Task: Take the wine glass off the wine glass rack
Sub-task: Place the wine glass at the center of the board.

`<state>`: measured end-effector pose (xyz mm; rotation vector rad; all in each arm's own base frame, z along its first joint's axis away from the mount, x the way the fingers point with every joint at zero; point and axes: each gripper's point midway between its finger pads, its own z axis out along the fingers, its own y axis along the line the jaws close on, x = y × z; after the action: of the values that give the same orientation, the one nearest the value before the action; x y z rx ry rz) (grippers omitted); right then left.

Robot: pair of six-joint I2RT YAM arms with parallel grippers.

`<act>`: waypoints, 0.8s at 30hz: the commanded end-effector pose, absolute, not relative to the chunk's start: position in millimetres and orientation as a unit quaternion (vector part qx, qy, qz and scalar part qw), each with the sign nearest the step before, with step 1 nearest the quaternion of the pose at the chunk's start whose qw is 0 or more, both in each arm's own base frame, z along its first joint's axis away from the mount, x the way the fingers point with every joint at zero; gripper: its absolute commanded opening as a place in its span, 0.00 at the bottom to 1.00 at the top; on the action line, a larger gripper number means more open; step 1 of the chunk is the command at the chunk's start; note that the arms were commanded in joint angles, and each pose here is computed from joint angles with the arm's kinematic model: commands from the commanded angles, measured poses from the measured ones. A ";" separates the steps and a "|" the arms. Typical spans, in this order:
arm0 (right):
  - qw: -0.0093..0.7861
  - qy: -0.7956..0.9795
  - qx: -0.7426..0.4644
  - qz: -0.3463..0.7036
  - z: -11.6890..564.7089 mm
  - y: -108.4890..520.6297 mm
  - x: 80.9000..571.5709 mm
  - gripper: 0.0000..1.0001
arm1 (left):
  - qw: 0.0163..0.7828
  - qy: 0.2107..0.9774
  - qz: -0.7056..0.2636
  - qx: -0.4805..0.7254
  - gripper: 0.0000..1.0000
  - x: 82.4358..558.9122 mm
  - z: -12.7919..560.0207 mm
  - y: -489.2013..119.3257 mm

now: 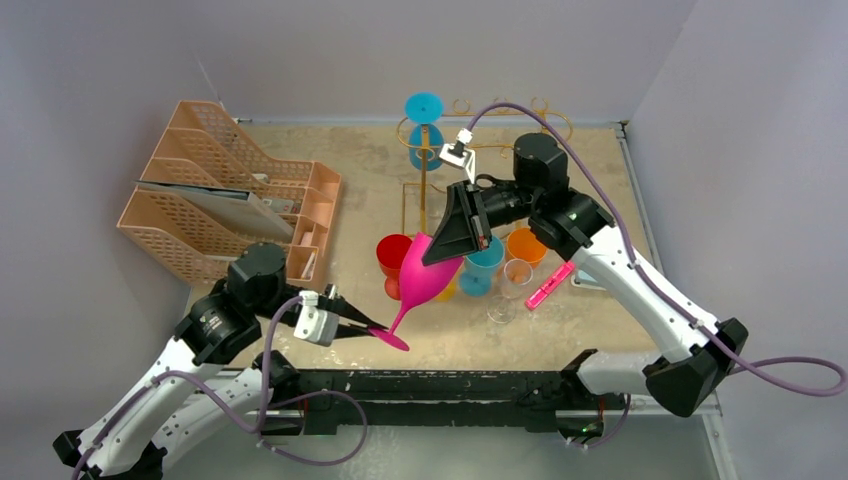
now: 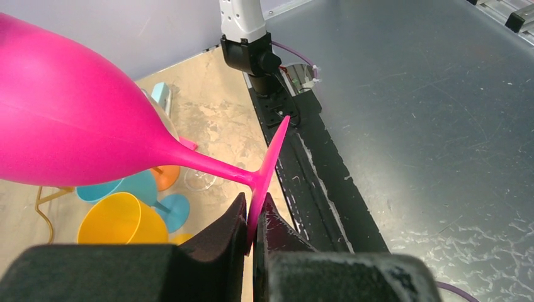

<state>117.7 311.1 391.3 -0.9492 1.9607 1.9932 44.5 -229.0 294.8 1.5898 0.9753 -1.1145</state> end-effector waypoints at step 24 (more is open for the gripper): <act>0.316 0.734 -0.379 0.467 349.9 281.2 132.0 0.00 | 0.595 0.530 -0.322 0.511 0.85 114.4 328.7 -206.1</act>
<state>117.0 291.3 361.0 -0.9832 1.9321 1.4544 75.3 -219.2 297.3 1.4499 1.1303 -0.9194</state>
